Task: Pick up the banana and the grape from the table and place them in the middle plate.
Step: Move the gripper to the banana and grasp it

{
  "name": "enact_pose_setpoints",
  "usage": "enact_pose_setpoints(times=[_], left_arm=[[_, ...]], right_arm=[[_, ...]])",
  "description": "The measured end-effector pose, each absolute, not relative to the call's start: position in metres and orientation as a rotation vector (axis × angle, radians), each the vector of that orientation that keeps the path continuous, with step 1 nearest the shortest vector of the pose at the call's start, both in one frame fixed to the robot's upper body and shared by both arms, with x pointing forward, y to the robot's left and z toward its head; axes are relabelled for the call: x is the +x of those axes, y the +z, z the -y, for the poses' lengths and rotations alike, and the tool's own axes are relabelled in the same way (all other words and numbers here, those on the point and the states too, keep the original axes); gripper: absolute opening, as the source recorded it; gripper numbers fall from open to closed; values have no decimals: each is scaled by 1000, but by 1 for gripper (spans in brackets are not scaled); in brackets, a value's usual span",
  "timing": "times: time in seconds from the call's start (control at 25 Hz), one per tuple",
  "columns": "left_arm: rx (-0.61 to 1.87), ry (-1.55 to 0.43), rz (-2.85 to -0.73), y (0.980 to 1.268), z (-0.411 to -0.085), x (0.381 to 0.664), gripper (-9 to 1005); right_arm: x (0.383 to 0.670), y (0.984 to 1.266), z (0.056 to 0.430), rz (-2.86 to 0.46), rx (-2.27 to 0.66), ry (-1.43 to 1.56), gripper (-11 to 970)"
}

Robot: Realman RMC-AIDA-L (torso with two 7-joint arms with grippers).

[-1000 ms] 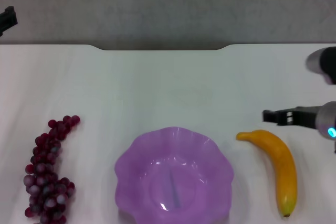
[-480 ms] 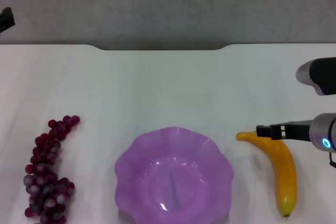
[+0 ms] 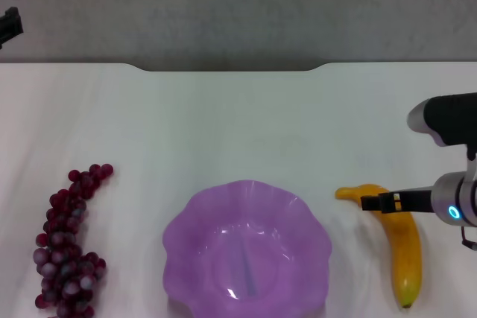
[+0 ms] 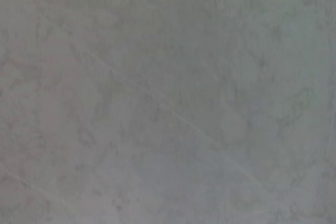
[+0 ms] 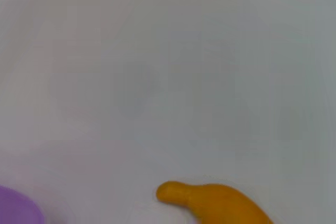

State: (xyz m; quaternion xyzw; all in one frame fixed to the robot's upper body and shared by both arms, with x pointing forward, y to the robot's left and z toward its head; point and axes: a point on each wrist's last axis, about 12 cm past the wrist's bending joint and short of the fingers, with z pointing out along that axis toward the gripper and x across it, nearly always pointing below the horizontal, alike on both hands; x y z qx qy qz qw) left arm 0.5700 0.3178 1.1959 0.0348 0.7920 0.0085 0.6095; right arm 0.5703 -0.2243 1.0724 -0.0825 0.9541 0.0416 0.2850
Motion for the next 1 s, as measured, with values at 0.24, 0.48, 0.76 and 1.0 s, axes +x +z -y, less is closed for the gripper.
enact_pose_setpoints(times=[0.24,0.48,0.76,1.0], left_arm=[[76,23,-1825,1197,-319,570,875],[78,21,-1827,1197,-319,571,875],[82,18,-1827,1197,-317,572,875],[83,17,-1826,1197,-317,572,874]], right_arm=[[570,1065,225,-2582,-226,98,844],[571,1061,225,-2601,-233,87,842],[573,1045,219,-2657,-265,79,840],[575,1043,217,-2659,-266,89,839]])
